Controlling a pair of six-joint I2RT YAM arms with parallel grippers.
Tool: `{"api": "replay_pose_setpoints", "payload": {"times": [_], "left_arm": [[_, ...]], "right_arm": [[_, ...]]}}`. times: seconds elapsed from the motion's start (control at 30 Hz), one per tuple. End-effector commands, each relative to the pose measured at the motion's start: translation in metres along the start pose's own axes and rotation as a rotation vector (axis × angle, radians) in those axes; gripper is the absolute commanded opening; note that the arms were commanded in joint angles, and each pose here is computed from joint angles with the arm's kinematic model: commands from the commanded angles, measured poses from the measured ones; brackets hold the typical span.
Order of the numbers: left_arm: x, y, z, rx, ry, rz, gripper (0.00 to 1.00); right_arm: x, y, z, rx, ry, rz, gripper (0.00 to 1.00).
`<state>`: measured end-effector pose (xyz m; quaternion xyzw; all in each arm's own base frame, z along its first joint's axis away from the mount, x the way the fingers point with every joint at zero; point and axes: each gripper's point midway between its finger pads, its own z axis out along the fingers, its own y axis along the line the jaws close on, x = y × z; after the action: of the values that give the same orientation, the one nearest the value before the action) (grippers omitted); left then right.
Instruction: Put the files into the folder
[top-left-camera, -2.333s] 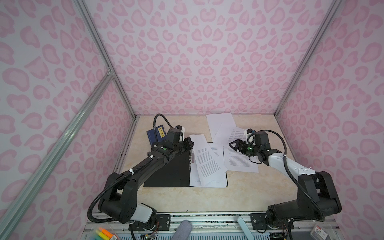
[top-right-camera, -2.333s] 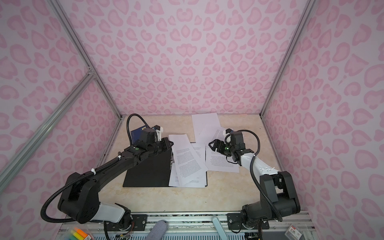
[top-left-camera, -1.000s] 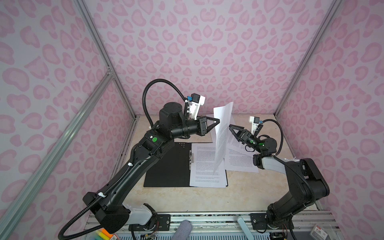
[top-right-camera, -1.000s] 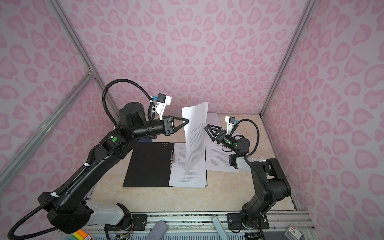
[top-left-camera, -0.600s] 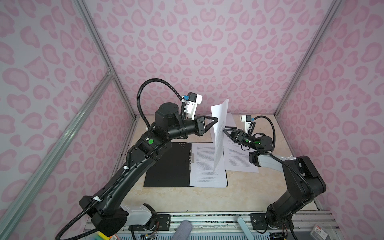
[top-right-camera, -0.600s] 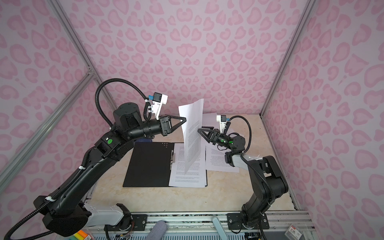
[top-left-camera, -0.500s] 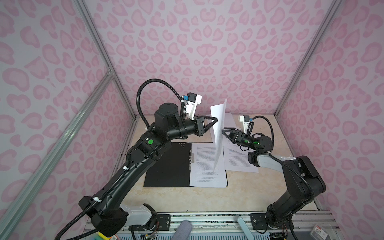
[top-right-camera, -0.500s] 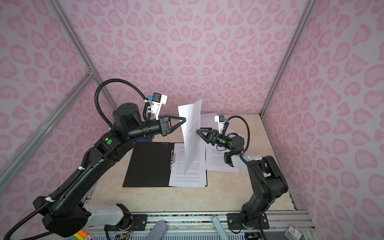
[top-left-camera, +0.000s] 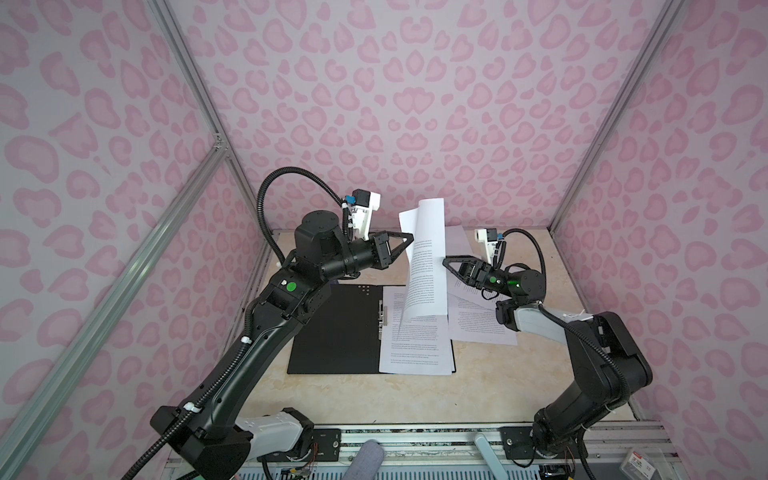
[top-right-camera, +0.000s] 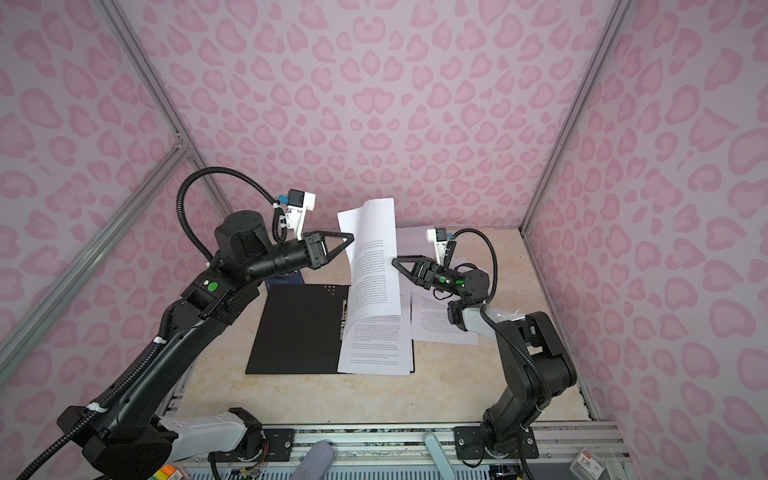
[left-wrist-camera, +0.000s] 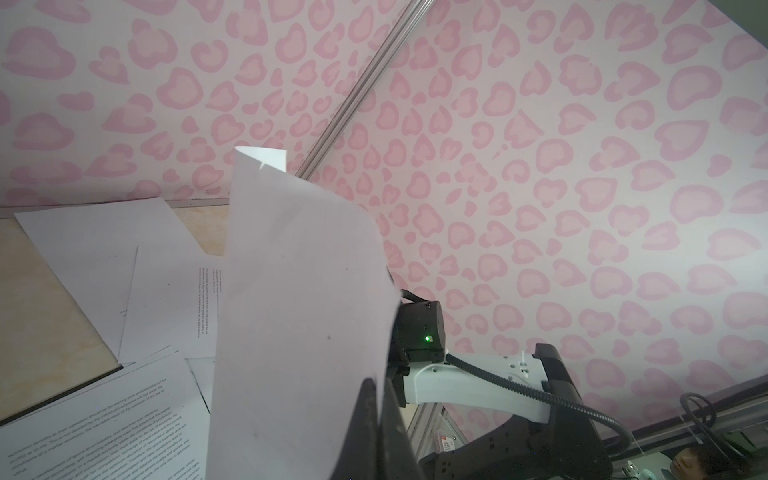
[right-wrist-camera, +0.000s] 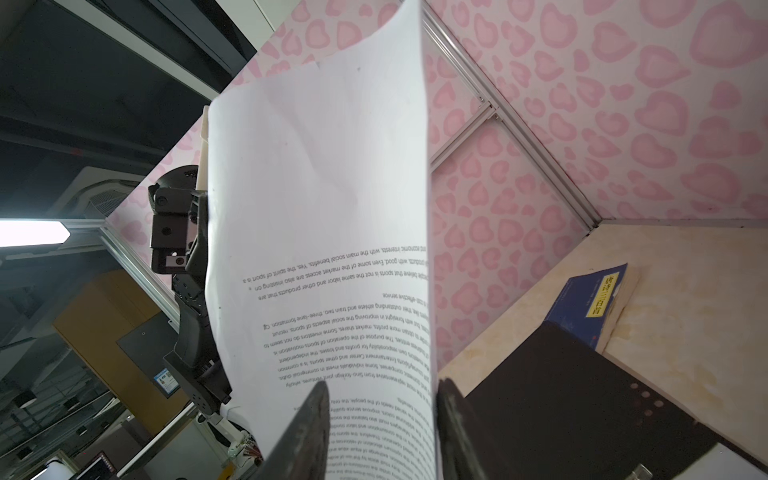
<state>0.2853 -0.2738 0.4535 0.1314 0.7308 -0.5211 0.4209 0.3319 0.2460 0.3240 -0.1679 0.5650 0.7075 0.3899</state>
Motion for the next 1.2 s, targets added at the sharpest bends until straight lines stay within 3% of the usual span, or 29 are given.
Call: {"api": "replay_pose_setpoints", "payload": {"times": [0.0,0.37,0.43,0.47,0.5,0.6,0.63,0.87,1.0,1.17], "left_arm": [[-0.009,-0.008,-0.005,0.038,-0.034,0.016,0.03],[-0.007,0.004,-0.008,0.007,-0.039,0.004,0.03],[-0.005,0.015,-0.009,-0.024,-0.041,-0.008,0.03],[-0.003,0.023,-0.009,-0.050,-0.041,-0.011,0.06],[0.000,0.031,-0.010,-0.082,-0.036,-0.017,0.20],[0.011,0.060,-0.013,-0.174,-0.038,-0.037,0.85],[0.014,0.068,-0.015,-0.198,-0.037,-0.044,0.99],[0.051,0.147,-0.037,-0.501,0.040,-0.083,0.98],[0.069,0.169,-0.047,-0.549,0.076,-0.110,0.98],[0.094,0.188,-0.056,-0.613,0.171,-0.118,0.98]], "right_arm": [[0.002,0.003,0.002,-0.022,0.011,-0.011,0.35],[0.000,-0.013,0.002,0.002,-0.012,0.024,0.13],[-0.002,-0.019,0.002,0.012,-0.020,0.036,0.00],[-0.003,-0.026,0.000,0.030,-0.022,0.064,0.00],[-0.006,-0.032,-0.002,0.045,-0.026,0.086,0.00],[-0.011,-0.057,-0.013,0.107,-0.049,0.172,0.00],[-0.011,-0.061,-0.017,0.119,-0.060,0.187,0.00],[0.006,-0.102,-0.035,0.344,-0.033,0.271,0.00],[0.038,-0.134,-0.062,0.560,0.043,0.346,0.00],[0.081,-0.171,-0.113,0.765,0.048,0.469,0.00]]}}
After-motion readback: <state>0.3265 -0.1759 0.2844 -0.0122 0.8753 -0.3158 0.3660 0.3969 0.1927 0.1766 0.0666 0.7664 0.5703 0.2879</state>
